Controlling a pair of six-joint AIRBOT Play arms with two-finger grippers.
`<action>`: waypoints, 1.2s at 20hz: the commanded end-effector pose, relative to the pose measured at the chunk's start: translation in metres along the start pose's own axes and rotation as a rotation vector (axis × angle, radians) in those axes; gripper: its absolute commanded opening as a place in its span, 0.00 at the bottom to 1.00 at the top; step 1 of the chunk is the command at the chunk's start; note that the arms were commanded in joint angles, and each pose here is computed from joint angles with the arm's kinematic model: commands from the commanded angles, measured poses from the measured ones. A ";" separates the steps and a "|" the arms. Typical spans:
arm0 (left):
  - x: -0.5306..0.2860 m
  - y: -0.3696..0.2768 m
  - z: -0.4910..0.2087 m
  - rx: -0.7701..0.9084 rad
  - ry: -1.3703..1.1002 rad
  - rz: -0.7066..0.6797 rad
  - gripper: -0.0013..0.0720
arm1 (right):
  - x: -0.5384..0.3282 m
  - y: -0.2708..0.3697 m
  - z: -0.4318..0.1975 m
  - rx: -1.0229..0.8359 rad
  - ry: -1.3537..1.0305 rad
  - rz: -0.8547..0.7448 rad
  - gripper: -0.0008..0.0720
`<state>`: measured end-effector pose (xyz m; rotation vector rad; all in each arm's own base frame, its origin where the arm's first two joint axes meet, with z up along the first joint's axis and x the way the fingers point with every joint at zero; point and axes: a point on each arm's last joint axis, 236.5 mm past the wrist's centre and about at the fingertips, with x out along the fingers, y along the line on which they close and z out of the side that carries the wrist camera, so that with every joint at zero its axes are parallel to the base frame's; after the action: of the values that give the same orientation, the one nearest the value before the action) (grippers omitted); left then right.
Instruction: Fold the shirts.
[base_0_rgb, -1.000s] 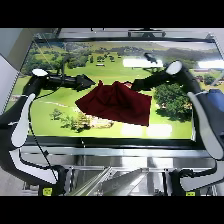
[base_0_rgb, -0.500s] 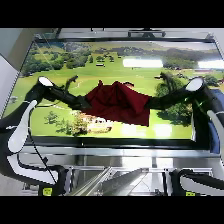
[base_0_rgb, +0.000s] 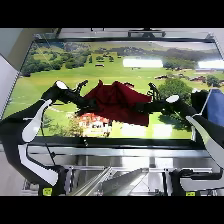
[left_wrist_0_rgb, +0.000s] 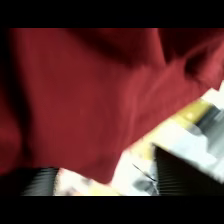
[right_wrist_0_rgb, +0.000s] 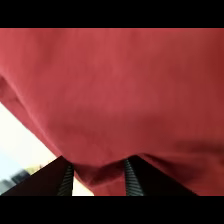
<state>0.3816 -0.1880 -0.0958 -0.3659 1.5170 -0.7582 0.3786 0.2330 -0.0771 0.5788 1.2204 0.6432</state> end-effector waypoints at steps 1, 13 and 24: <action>0.003 -0.007 0.017 0.030 0.008 -0.010 0.32 | 0.014 0.007 0.021 0.016 -0.078 0.064 0.15; -0.143 -0.187 0.037 0.359 -0.244 -0.215 0.04 | -0.136 0.184 0.071 -0.357 -0.246 0.354 0.03; -0.436 -0.370 -0.055 0.758 -1.063 0.007 0.04 | -0.430 0.359 0.015 -0.804 -0.847 0.170 0.03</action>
<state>0.3172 -0.1827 0.4428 -0.1221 0.3047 -0.9580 0.2774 0.1796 0.4507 0.2353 0.0969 0.9004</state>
